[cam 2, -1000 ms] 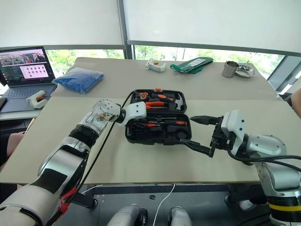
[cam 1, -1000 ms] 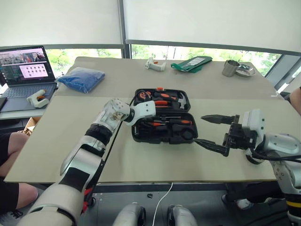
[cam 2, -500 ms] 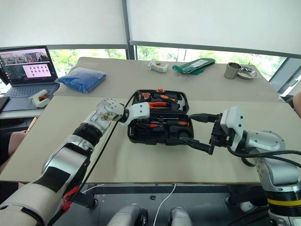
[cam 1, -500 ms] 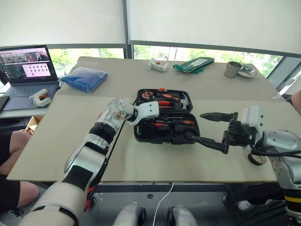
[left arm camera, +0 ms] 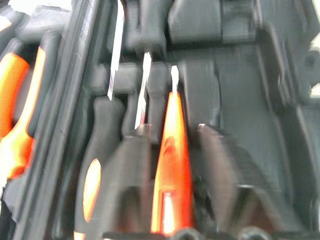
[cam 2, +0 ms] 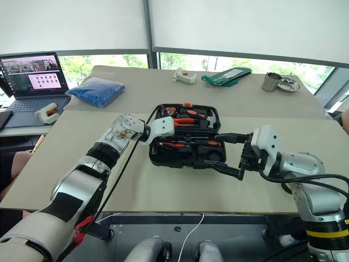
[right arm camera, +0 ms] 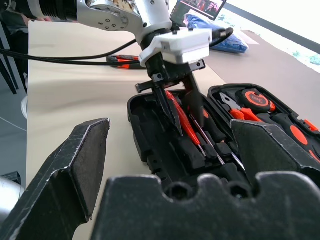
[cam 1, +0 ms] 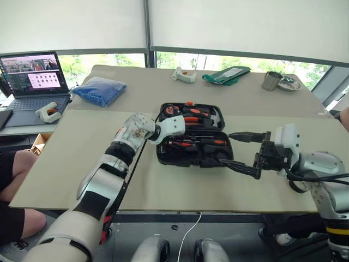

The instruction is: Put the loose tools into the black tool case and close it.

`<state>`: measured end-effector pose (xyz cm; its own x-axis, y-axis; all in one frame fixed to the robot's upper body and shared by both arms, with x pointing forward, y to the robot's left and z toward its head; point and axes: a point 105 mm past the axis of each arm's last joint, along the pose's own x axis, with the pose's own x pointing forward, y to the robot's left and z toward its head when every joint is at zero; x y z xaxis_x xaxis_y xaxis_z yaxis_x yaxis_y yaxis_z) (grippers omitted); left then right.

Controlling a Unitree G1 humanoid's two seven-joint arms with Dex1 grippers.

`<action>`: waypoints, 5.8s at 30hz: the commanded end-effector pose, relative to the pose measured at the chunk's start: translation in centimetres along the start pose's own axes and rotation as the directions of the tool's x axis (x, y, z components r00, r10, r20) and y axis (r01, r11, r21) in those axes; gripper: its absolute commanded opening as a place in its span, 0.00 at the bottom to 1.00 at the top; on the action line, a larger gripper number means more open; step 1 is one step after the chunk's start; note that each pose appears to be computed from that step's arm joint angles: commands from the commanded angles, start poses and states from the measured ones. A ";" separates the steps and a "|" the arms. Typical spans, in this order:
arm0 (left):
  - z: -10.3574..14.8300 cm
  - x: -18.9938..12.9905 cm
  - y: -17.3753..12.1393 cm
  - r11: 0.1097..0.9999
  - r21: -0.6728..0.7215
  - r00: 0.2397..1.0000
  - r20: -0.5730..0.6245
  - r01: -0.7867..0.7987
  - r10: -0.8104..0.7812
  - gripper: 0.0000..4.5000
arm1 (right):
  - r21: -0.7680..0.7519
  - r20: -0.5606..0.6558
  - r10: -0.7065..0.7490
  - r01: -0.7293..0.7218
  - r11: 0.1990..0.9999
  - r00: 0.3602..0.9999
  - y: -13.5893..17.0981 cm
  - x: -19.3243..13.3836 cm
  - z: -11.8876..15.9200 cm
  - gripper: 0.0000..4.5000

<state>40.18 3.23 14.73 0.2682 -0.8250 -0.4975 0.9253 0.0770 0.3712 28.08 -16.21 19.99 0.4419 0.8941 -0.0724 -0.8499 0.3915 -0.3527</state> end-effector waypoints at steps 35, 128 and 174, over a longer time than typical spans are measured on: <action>-5.4 -4.6 -0.4 0.977 -0.142 0.979 0.105 -0.158 0.174 0.00 | 0.018 0.028 -0.023 0.022 1.000 0.999 0.6 0.3 -0.3 1.00; -3.6 -3.2 0.2 0.935 -0.320 0.985 0.022 -0.155 0.171 0.00 | 0.058 0.039 -0.056 0.054 0.997 0.998 0.6 0.7 -1.0 1.00; -11.5 -22.4 -4.8 0.239 -0.587 0.538 -0.407 -0.773 0.738 0.98 | 0.029 0.300 0.029 -0.039 0.999 0.954 3.2 -0.3 1.6 1.00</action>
<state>31.60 28.03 15.37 0.9376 -0.1896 -0.2915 0.1967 0.9804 -0.0051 24.85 -14.93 19.67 0.3243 0.9256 0.1950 -0.8768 0.3715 -0.3054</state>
